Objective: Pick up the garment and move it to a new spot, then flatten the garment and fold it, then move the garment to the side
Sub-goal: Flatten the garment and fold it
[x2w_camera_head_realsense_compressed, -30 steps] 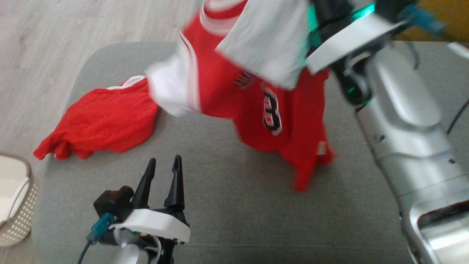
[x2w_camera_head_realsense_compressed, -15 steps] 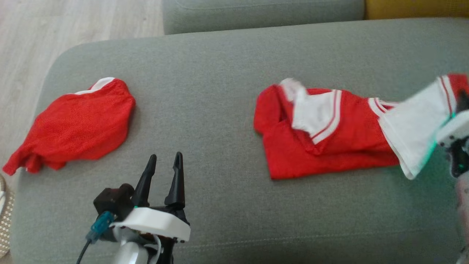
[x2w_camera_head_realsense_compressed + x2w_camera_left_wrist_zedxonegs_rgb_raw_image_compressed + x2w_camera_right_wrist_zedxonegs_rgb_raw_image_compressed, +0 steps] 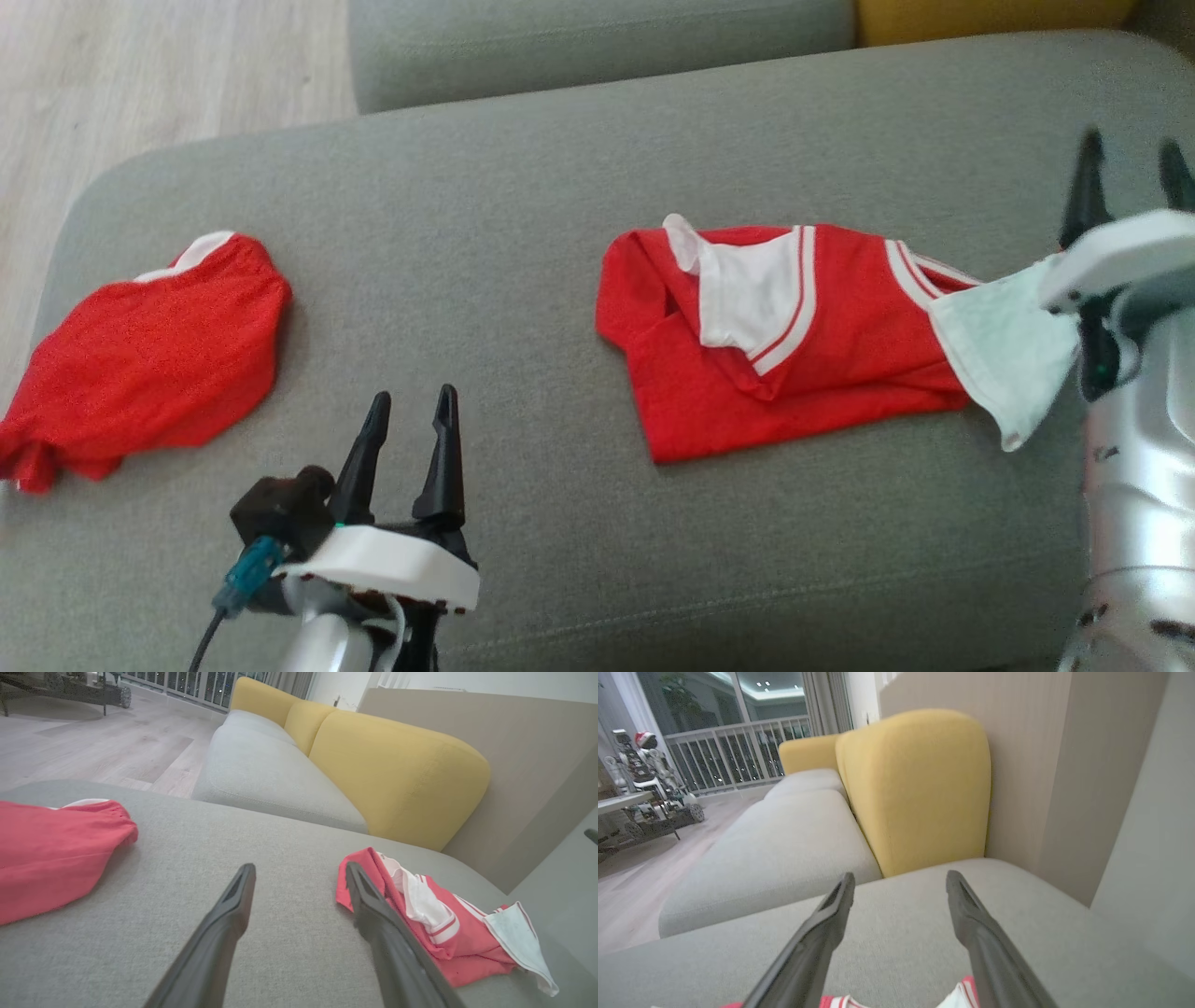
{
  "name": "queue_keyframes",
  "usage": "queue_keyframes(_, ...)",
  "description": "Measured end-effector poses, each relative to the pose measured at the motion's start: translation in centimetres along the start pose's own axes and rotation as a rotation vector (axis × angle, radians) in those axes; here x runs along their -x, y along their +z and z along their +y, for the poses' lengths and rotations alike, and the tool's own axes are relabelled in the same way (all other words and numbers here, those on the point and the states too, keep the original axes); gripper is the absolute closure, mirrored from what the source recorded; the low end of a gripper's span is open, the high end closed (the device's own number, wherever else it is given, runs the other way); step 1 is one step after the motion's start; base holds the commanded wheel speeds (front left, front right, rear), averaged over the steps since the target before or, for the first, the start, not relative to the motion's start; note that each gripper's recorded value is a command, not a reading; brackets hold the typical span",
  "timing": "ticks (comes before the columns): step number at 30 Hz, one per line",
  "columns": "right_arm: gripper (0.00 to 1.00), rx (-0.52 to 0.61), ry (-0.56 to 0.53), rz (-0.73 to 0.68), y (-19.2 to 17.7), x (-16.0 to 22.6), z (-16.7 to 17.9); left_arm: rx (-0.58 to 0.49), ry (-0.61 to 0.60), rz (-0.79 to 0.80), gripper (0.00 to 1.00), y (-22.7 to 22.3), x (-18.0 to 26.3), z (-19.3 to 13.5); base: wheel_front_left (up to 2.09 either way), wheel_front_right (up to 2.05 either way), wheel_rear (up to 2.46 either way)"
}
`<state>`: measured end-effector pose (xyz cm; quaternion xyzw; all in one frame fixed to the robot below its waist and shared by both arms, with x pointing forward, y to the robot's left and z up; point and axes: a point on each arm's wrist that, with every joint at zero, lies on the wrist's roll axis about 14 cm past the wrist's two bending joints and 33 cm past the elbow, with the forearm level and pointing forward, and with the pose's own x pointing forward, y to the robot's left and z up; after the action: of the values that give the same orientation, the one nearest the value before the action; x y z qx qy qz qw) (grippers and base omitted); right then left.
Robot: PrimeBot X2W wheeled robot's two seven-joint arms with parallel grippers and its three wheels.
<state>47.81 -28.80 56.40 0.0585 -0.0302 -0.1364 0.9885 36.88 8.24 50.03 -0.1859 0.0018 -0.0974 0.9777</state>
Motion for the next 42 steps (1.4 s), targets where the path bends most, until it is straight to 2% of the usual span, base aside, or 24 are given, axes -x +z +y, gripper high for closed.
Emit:
queue_keyframes(2,0.00,0.023,0.068,-0.078,2.3,0.3,1.7,0.000,-0.014,-0.012,0.00,0.4,-0.1,-0.5,0.00,0.00,0.00)
queue_keyframes(4,0.00,0.023,0.163,-0.115,3.0,1.3,4.4,-0.001,-0.028,-0.027,0.00,0.9,-0.2,-0.9,0.00,0.00,0.00)
queue_keyframes(6,0.00,0.025,0.243,-0.125,2.4,3.2,6.5,-0.001,-0.039,-0.042,0.00,1.4,-0.2,-1.3,0.00,0.00,0.00)
queue_keyframes(8,0.00,0.044,0.286,-0.116,1.0,5.4,7.2,0.001,-0.049,-0.054,0.00,1.8,-0.3,-1.7,0.00,0.00,0.00)
queue_keyframes(14,0.00,-0.018,0.311,-0.035,-3.5,11.1,6.6,0.000,-0.050,-0.060,0.00,1.9,-0.6,-1.7,0.00,0.00,0.00)
queue_keyframes(19,0.00,-0.032,0.320,0.012,-5.2,13.1,6.5,-0.003,-0.062,-0.051,0.00,1.6,-0.7,-2.0,0.00,0.00,0.00)
queue_keyframes(24,0.00,-0.025,0.352,-0.006,-4.3,12.6,7.7,-0.001,-0.061,-0.041,0.00,1.3,-0.6,-1.9,0.00,0.00,0.00)
queue_keyframes(29,0.00,0.025,0.441,0.043,-4.8,11.1,11.0,0.004,-0.041,-0.016,0.00,0.4,-0.5,-1.1,0.00,0.00,0.00)
queue_keyframes(35,0.00,0.048,0.505,0.185,-8.0,8.4,14.2,0.008,-0.009,0.001,0.00,-0.1,-0.7,0.2,0.00,0.00,0.00)
queue_keyframes(42,0.00,0.080,0.493,0.351,-12.2,5.2,15.3,0.000,0.047,0.000,0.00,-0.1,-1.3,2.3,0.00,0.00,0.00)
